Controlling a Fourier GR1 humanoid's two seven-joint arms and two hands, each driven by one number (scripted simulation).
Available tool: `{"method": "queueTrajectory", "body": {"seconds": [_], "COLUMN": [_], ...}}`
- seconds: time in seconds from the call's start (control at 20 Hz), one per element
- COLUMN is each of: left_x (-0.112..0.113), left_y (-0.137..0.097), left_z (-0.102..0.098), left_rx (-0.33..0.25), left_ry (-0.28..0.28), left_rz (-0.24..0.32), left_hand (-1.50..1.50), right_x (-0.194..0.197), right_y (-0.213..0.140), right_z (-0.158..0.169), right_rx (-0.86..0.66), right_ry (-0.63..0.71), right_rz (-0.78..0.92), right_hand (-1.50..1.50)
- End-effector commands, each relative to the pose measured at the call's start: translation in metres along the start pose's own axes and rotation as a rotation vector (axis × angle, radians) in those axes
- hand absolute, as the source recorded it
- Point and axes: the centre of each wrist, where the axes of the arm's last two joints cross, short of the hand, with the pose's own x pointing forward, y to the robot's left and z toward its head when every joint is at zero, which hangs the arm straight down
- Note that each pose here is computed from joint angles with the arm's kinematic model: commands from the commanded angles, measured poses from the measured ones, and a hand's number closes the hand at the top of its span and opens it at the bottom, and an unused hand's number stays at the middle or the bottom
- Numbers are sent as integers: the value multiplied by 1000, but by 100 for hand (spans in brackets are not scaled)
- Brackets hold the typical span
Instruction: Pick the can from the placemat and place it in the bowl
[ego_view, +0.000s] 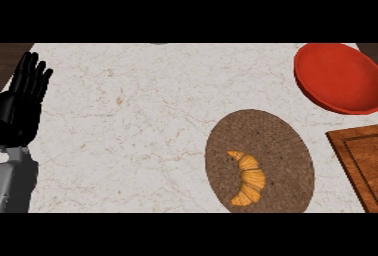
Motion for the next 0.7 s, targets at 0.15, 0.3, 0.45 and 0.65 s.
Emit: {"method": "queueTrajectory", "body": {"seconds": [0.15, 0.3, 0.45, 0.65], "left_x": [-6, -5, 2, -1], "left_y": [-7, 4, -10, 10], "left_z": [-7, 7, 4, -3], "left_rx": [14, 20, -2, 10], "left_ry": [0, 2, -5, 16], "left_rz": [3, -5, 3, -4], "left_hand": [0, 0, 0, 0], "right_x": [54, 49, 63, 45], "right_y": [59, 81, 109, 160], "right_z": [-68, -77, -101, -104], "right_rx": [148, 176, 200, 225], "right_ry": [-23, -6, 20, 22], "right_rz": [46, 21, 2, 15], "right_hand": [150, 150, 150, 150]}}
